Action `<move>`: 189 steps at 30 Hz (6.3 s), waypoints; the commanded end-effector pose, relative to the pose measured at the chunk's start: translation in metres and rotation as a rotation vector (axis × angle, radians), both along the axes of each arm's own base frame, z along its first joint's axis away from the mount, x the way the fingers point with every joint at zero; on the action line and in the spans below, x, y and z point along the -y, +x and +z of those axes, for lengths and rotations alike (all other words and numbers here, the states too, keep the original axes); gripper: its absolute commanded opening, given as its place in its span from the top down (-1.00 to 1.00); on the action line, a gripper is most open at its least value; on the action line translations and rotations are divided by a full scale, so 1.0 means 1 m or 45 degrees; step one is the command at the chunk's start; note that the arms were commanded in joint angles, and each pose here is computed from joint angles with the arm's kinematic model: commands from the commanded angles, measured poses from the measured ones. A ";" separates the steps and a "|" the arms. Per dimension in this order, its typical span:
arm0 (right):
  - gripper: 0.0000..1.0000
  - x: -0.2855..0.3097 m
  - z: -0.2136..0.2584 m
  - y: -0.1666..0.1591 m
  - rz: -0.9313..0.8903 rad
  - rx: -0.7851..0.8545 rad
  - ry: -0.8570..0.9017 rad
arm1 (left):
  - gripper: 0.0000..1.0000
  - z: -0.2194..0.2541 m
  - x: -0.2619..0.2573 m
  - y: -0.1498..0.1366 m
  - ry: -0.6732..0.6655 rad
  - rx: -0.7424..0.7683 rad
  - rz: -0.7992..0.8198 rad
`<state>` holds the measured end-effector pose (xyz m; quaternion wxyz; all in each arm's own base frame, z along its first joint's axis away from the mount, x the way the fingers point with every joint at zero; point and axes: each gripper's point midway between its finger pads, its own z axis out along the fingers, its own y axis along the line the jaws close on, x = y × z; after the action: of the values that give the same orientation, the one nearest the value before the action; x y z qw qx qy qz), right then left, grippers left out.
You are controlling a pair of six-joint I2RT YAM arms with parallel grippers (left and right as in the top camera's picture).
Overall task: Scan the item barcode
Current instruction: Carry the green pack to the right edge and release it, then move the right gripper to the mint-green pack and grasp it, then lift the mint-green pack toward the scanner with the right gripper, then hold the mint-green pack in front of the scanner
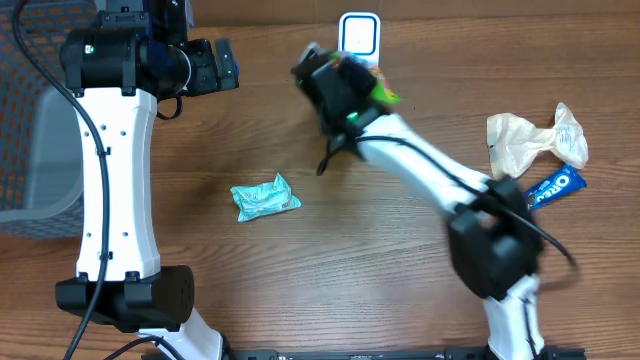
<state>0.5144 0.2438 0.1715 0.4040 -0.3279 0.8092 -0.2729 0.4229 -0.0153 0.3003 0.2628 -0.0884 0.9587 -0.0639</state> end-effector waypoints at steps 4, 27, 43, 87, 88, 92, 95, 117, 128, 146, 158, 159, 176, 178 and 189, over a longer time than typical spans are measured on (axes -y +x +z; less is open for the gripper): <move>0.93 0.081 0.163 -0.054 -0.282 0.131 0.883 | -1.00 0.008 0.001 -0.002 -0.016 0.028 0.011; 0.22 0.384 -0.014 -0.133 -1.653 -0.327 1.413 | -1.00 0.008 0.001 -0.002 -0.016 0.028 0.010; -0.18 0.143 0.056 -0.068 -0.453 -0.735 1.693 | -1.00 0.008 0.001 -0.002 -0.016 0.028 0.011; -0.58 -0.157 -0.119 -0.181 0.763 -1.035 0.663 | -1.00 0.008 0.001 -0.002 -0.015 0.028 0.011; -0.59 -0.158 -0.118 -0.181 0.705 -1.074 0.749 | -1.00 0.008 0.001 -0.002 -0.015 0.027 0.011; -0.37 -0.155 -0.116 -0.173 0.540 -1.113 0.893 | -0.99 0.008 0.001 -0.002 -0.015 0.028 0.011; -0.19 -0.155 -0.114 -0.174 0.481 -1.159 0.972 | -1.00 0.008 0.001 -0.002 -0.015 0.028 0.011; 0.93 -0.165 -0.129 -0.197 0.224 -1.524 1.286 | -1.00 0.008 0.001 -0.002 -0.015 0.028 0.011; 0.93 -0.093 -0.060 -0.145 -0.405 -1.536 1.669 | -1.00 0.008 0.001 -0.002 -0.015 0.028 0.011; 0.93 0.010 0.076 -0.112 0.023 -2.035 2.417 | -1.00 0.008 0.001 -0.002 -0.015 0.028 0.011; 0.93 0.019 0.120 -0.097 0.107 -1.886 2.417 | -1.00 0.008 0.001 -0.002 -0.015 0.028 0.011; 0.93 0.019 0.121 -0.095 0.106 -1.869 2.418 | -1.00 0.008 0.001 -0.002 -0.015 0.028 0.011; 0.93 0.037 0.070 -0.017 -0.239 -1.091 2.349 | -1.00 0.008 0.001 -0.002 -0.015 0.027 0.011; 0.92 0.056 0.043 0.013 -0.368 -0.705 2.132 | -0.99 0.008 0.001 -0.002 -0.015 0.028 0.011; 0.93 0.052 0.050 0.055 -0.363 0.110 1.483 | -0.99 0.008 0.001 -0.002 -0.015 0.028 0.011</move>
<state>0.5518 0.2085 0.1903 0.3907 0.0877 0.8673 0.2957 0.4229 -0.0152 0.3003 0.2628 -0.0885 0.9587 -0.0635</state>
